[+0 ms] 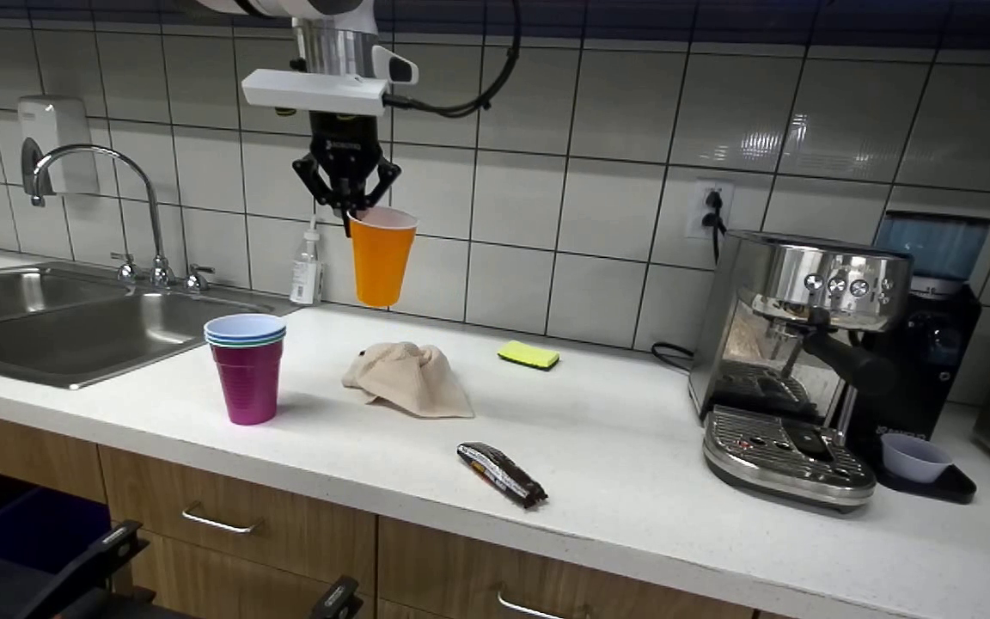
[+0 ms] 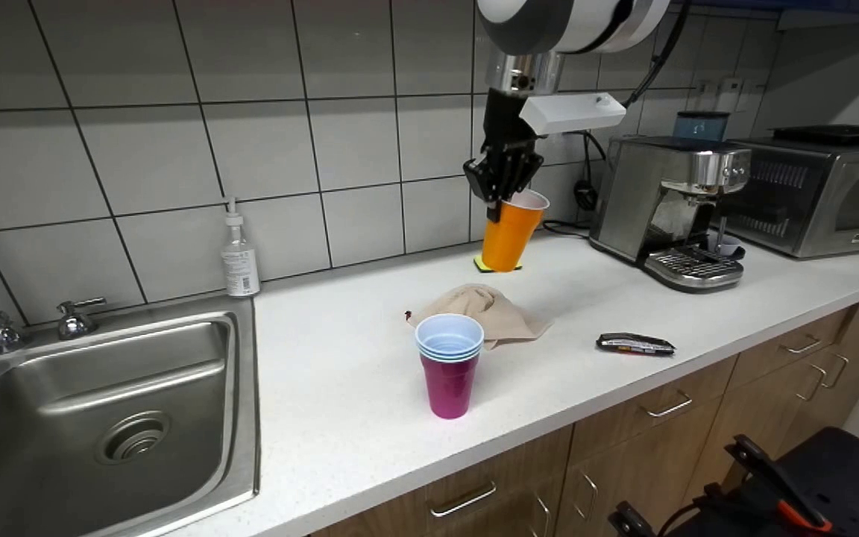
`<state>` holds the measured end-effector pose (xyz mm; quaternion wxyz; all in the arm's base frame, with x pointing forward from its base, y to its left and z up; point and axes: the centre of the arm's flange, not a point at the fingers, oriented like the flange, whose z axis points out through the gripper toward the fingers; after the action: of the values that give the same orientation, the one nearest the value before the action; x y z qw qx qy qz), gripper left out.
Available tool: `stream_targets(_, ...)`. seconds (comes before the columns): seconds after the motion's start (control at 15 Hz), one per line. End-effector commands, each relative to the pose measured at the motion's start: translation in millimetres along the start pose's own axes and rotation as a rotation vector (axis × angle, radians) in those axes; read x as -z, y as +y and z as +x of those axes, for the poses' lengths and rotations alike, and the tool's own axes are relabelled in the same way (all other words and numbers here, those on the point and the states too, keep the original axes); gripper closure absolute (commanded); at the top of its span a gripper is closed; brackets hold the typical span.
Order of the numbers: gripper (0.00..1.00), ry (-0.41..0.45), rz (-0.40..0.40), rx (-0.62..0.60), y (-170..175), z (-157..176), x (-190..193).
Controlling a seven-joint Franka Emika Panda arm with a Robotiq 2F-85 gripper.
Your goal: Stack up the cups on the counter
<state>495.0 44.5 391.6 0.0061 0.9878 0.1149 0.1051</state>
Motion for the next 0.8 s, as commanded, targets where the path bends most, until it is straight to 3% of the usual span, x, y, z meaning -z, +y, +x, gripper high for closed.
stream_targets(0.0,0.99,-0.021,-0.017,0.024,-25.1,8.5,20.3)
stream_targets(0.73,0.99,-0.097,-0.01,0.129,-121.9,23.5,37.6)
